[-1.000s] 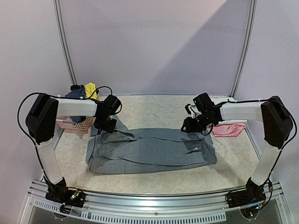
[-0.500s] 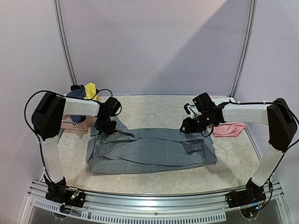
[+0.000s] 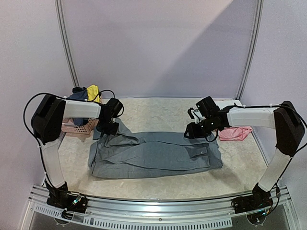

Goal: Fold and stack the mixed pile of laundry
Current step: Adjust the rectangle-folded shirt at the center of the board.

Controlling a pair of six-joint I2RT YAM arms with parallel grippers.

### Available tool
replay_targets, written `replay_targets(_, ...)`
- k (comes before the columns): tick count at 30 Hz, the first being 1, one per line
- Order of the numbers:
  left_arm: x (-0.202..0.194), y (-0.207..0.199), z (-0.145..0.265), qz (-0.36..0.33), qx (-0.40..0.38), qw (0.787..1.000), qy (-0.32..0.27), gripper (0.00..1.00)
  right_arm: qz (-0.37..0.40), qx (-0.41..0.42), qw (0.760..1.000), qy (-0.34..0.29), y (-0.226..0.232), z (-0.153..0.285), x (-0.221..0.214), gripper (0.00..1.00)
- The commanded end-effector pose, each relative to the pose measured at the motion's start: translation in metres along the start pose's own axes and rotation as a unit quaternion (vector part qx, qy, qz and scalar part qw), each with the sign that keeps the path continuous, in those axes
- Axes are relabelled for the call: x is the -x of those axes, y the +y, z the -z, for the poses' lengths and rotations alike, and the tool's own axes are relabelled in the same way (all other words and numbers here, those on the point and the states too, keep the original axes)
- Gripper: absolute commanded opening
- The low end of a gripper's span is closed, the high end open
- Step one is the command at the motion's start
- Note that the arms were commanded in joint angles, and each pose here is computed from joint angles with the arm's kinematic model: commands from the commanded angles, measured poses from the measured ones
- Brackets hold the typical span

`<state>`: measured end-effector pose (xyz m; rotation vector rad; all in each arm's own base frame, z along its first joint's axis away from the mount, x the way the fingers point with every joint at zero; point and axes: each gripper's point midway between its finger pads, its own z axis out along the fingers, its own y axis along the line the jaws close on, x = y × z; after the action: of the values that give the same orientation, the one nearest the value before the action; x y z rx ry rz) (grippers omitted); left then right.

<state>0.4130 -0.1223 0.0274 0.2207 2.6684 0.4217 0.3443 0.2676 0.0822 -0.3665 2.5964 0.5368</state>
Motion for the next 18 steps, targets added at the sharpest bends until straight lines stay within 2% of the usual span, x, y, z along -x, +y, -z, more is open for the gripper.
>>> replay_targets(1,0.026,0.011,0.049,0.027,-0.026,0.999,-0.039,0.00,0.002,-0.008,1.000,-0.008,0.007,0.012,0.005,0.48)
replay_targets(5,0.032,0.004,0.094,0.023,-0.059,0.996,-0.057,0.00,0.008,-0.009,1.000,-0.018,0.014,0.022,0.011,0.48)
replay_targets(11,0.030,-0.029,0.163,0.003,-0.142,0.985,-0.098,0.00,0.008,-0.002,0.999,-0.033,0.023,0.037,0.012,0.48)
replay_targets(18,0.028,-0.082,0.233,-0.010,-0.283,0.949,-0.141,0.00,-0.001,0.010,0.998,-0.058,0.026,0.065,0.004,0.49)
